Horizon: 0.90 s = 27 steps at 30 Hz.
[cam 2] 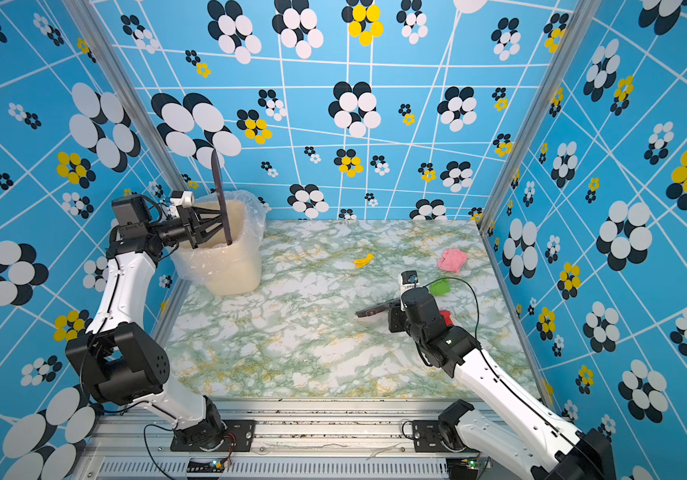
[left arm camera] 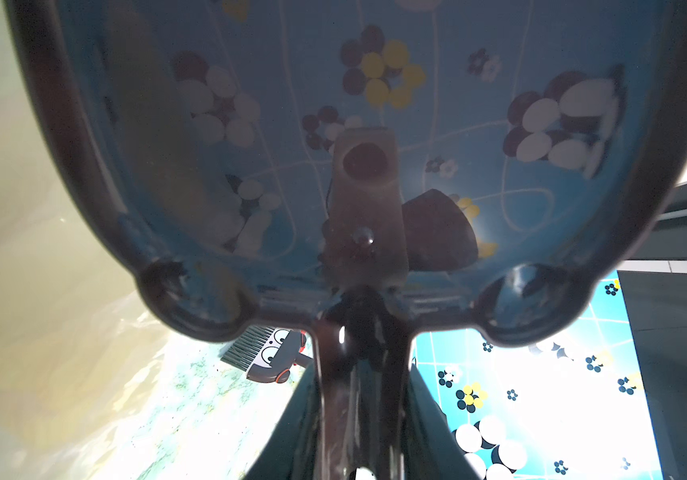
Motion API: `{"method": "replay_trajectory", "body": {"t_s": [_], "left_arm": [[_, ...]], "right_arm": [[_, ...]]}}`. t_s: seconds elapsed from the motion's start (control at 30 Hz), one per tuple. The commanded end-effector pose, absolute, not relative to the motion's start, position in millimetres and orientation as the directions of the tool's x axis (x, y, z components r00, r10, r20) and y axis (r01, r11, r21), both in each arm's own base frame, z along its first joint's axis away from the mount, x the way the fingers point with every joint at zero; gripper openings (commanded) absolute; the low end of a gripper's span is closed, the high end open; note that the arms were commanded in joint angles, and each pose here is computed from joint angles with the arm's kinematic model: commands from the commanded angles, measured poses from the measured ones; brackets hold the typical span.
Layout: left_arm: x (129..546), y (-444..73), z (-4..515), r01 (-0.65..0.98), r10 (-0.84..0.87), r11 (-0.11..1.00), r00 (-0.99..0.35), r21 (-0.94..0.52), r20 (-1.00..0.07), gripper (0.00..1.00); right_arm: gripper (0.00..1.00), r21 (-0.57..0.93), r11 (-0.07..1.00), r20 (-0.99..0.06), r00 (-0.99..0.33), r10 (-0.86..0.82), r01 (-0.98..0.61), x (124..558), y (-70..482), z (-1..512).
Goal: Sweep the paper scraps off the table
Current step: 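Tip the dustpan over the bin with the left gripper, then lower the empty dustpan with the left gripper while the right brush nears the yellow scrap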
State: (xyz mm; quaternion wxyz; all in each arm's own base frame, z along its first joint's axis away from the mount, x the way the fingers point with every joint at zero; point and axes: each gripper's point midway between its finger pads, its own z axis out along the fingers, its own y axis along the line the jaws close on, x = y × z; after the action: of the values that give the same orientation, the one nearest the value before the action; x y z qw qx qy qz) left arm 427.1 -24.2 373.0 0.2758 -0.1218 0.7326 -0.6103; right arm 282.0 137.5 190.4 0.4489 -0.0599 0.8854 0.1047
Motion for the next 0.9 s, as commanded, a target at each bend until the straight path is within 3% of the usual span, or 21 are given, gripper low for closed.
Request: {"method": "replay_trajectory", "body": {"t_s": [0.0, 0.53, 0.87], "left_arm": [[412, -30, 398, 0.268, -0.486, 0.245, -0.798, -0.932, -0.357, 0.00], [391, -76, 424, 0.361, -0.410, 0.337, -0.775, -0.869, -0.481, 0.00], [373, -113, 397, 0.351, -0.305, 0.527, -0.772, -0.774, -0.558, 0.00]], "right_arm": [[0.00, 0.159, 0.966, -0.849, -0.527, 0.029, -0.203, 291, 140, 217], [0.00, 0.156, 0.959, -0.904, -0.425, 0.042, -0.237, 285, 135, 247], [0.00, 0.082, 0.970, -0.940, -0.341, 0.000, -0.227, 281, 122, 283]]}}
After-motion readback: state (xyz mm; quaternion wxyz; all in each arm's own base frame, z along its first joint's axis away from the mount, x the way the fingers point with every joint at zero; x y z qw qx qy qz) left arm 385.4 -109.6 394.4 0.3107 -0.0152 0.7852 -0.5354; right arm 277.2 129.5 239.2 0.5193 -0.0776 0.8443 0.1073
